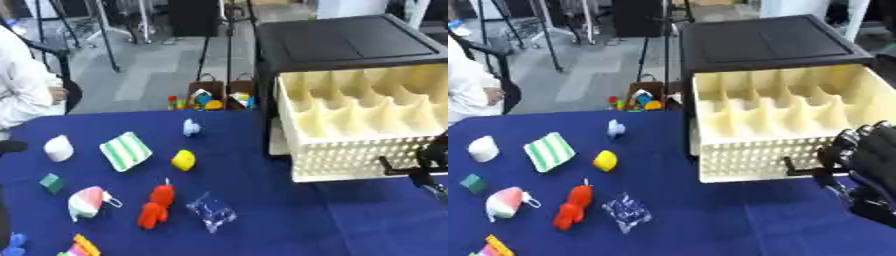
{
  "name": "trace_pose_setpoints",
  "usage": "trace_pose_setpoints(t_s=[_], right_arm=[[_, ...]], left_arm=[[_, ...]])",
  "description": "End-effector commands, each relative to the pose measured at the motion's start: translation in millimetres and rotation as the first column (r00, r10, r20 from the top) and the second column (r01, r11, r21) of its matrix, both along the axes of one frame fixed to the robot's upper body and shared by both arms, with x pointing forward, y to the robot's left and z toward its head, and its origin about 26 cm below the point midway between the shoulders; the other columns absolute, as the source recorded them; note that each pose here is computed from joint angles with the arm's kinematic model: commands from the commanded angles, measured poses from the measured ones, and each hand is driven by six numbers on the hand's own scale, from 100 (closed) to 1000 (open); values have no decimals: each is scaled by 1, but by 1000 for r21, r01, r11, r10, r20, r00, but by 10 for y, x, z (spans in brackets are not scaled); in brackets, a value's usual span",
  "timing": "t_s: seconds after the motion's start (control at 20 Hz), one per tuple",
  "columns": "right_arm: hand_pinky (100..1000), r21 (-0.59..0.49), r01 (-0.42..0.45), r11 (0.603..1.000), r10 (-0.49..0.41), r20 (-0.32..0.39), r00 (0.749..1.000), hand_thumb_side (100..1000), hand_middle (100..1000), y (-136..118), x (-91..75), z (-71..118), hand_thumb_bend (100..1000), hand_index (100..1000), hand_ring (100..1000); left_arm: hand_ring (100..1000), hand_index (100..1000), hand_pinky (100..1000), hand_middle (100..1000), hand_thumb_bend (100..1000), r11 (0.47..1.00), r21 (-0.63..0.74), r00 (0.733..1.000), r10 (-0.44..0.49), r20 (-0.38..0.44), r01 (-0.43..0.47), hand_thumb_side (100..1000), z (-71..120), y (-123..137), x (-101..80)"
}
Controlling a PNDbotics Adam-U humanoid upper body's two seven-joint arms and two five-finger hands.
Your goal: Pick up objects from table and place into drawer.
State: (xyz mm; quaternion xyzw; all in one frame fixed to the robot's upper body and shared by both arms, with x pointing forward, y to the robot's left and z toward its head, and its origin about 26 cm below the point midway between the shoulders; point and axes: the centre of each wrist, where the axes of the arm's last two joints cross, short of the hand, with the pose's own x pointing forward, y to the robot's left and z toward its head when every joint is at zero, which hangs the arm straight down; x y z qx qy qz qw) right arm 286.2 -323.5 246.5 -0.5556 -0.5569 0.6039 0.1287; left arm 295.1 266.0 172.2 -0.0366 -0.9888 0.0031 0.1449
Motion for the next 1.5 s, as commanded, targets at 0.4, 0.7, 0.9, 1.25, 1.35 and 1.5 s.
trace_pose_setpoints(t_s=[0.4,0.7,0.9,1.25,1.35,1.5], right_arm=[[100,-2,36,999,-36,51,998,168,100,-20,-29,109,100,385,100],[100,11,25,1000,-25,53,998,162,100,-17,-27,120,100,372,100],[100,5,17,1000,-17,35,999,162,100,-14,-28,101,100,373,100],[100,16,13,1000,-14,61,998,144,100,-51,-38,140,100,360,100],[100,19,-1,1000,0,73,997,141,100,-61,-40,159,100,357,100],[100,26,-7,1000,4,88,996,139,100,-93,-51,167,100,352,100]], left_arm=[[799,894,609,740,102,1000,21,1000,8,22,-8,915,64,33,-19],[799,894,607,741,103,1000,21,1000,8,21,-8,916,65,38,-20],[799,894,607,741,103,1000,21,1000,8,20,-8,916,64,39,-20],[799,894,607,741,102,1000,21,1000,12,20,-13,915,59,52,-24],[799,894,607,741,102,1000,22,1000,13,19,-13,915,57,53,-25],[799,894,607,741,102,1000,23,1000,16,19,-17,915,53,61,-28]])
